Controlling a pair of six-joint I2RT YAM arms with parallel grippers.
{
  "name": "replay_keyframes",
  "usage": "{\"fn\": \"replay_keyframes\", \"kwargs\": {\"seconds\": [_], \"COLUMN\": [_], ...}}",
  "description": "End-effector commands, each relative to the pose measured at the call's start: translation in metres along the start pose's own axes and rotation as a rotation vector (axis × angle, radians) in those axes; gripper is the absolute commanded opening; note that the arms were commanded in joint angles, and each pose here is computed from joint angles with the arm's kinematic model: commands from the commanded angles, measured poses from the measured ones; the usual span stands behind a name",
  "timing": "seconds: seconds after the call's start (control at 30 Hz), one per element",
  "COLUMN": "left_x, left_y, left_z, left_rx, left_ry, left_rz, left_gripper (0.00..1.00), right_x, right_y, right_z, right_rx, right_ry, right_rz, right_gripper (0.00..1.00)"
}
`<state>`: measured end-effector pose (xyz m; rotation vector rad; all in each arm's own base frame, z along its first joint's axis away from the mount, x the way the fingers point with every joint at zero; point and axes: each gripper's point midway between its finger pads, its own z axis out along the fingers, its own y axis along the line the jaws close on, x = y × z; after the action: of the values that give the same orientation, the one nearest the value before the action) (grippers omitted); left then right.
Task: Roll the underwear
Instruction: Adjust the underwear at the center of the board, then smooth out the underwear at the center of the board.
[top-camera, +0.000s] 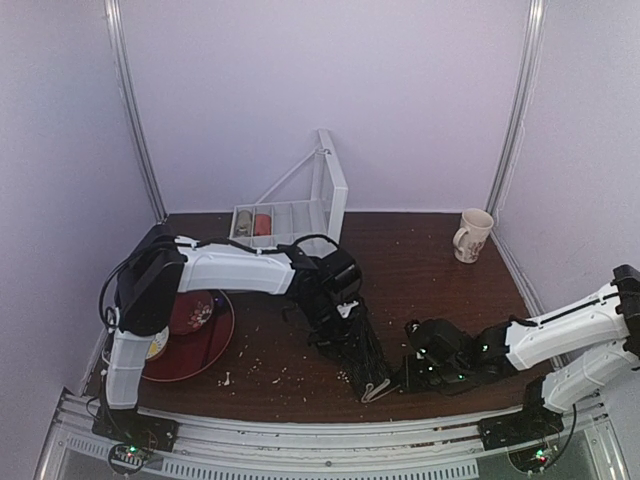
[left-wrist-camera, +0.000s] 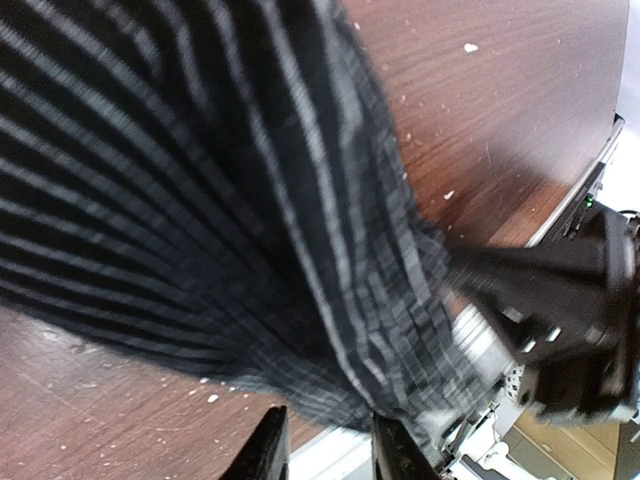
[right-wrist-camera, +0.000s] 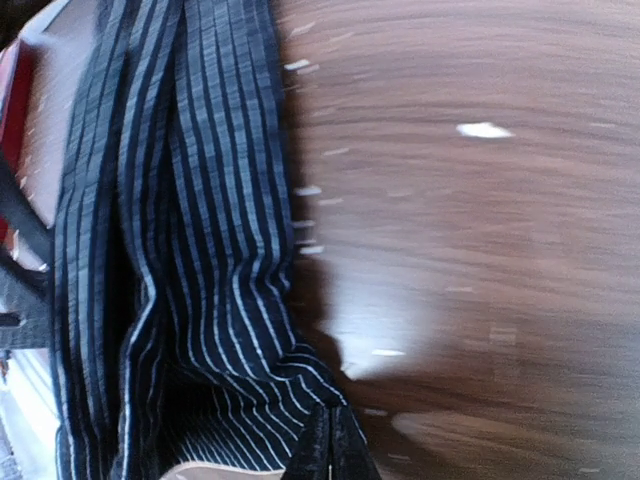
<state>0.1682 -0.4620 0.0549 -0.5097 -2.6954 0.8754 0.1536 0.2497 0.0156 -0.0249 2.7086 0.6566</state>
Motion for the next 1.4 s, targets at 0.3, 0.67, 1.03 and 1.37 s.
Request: {"fn": "replay_keyframes", "kwargs": {"seconds": [0.3,0.67,1.03,1.37], "left_x": [0.012,0.025,0.049,0.054], "left_y": [0.022,0.028,0.032,0.024], "left_z": [-0.029,-0.065,-0.062,-0.044], "left_rx": [-0.033,-0.143,-0.165,-0.155], "left_ry": [-0.026,-0.077,-0.013,0.036], "left_rz": [-0.003,0.019,0.014,0.028], "left_gripper": [0.40,0.41,0.45,0.47], "right_x": [0.042,0.035,0.035,0.036], "right_y": [0.053,0.056,0.058,0.058], "right_z": [0.039,0.031,0.036,0.038], "right_rx": [-0.047,-0.040,-0.043,-0.040], "right_ry": [0.126,0.103,0.102,0.108], "right_rz": [-0.049,-0.081,-0.089,-0.092], "right_gripper": [0.00,0.00,0.00,0.00]}}
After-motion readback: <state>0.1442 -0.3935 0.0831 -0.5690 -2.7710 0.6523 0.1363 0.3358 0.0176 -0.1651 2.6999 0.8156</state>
